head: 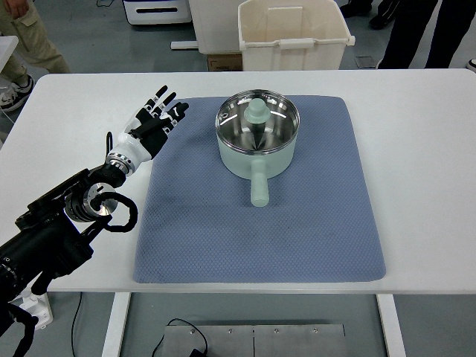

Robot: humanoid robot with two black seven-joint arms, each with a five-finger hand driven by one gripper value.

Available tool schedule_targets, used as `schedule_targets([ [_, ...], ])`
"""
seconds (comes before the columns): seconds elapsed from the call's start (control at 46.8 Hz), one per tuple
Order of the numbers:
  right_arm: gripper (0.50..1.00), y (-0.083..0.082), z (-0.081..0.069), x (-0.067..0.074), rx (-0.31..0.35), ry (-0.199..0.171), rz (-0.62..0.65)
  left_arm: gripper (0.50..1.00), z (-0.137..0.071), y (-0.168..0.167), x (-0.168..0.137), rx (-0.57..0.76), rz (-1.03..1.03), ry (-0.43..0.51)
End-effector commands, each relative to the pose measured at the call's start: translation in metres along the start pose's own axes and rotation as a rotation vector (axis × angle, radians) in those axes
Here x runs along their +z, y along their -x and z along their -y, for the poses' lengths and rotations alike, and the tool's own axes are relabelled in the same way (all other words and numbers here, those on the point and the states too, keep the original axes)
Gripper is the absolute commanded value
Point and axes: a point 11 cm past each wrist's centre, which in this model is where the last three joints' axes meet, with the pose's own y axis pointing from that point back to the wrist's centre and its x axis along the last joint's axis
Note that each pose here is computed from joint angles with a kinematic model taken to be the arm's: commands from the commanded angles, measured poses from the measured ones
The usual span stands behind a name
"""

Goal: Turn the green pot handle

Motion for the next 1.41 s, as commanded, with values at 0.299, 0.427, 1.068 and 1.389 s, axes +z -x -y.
schedule_targets([
  [0.299,1.000,0.000,0.000,0.000,0.000,0.000,0.000,1.000,0.000,0.001,0.001,-0.002,0.003,0.002],
  [0.427,1.000,0.000,0.000,0.000,0.000,0.000,0.000,1.000,0.001,0.001,0.001,-0.003,-0.001,0.004],
  [1.068,1.000,0.000,0.000,0.000,0.000,0.000,0.000,1.000,0.004,0.010,0.002,-0.030,-0.030,0.013],
  [1.389,1.000,0.000,0.000,0.000,0.000,0.000,0.000,1.000,0.003,0.008,0.004,-0.028,-0.036,0.022],
])
